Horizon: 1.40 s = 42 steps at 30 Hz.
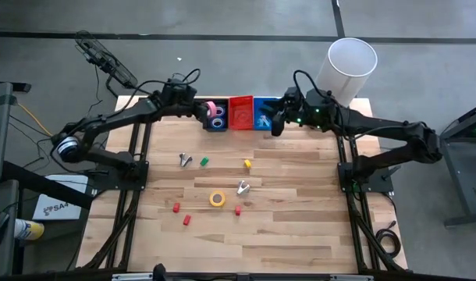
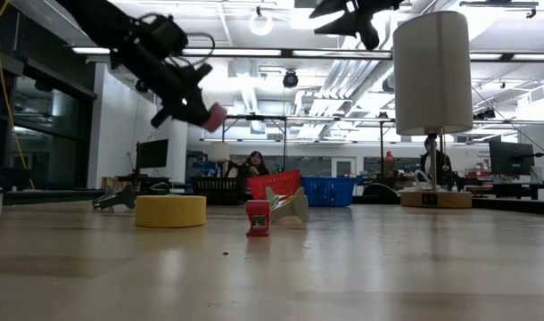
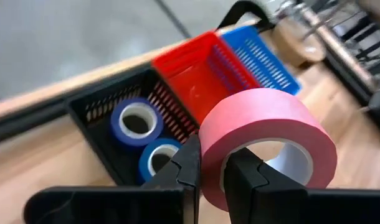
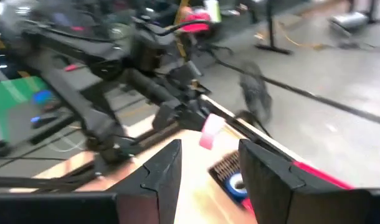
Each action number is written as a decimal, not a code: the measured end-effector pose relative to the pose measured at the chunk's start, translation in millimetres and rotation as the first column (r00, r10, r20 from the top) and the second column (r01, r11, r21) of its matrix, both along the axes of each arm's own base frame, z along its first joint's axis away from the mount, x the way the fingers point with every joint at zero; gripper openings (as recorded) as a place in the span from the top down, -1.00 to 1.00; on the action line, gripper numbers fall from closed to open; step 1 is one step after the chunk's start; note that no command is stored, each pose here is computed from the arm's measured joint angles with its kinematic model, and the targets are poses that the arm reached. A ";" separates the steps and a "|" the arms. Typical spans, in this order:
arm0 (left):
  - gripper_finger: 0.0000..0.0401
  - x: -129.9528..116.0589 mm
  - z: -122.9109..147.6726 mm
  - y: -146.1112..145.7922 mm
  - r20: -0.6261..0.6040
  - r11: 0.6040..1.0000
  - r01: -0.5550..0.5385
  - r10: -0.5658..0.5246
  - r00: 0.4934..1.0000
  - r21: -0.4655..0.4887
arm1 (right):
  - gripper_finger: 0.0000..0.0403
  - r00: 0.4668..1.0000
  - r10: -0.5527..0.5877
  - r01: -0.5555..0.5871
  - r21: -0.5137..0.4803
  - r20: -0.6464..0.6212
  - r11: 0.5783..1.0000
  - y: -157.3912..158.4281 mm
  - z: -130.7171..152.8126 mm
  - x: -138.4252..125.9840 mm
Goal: Pick and place Stapler, Stapler remover, tape
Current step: Put the pink tape into the black bin
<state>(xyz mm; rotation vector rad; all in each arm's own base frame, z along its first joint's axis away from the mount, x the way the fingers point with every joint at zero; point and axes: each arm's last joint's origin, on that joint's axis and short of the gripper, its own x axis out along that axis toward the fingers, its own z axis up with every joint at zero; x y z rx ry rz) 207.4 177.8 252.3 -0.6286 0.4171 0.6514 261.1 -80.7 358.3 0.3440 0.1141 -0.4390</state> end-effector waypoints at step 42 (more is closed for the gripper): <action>0.83 83.2 -44.6 112.5 -0.571 0.969 -0.078 -0.073 0.818 -0.236 | 0.26 0.954 -0.079 0.121 0.129 -0.290 0.984 1.3 -28.5 -13.9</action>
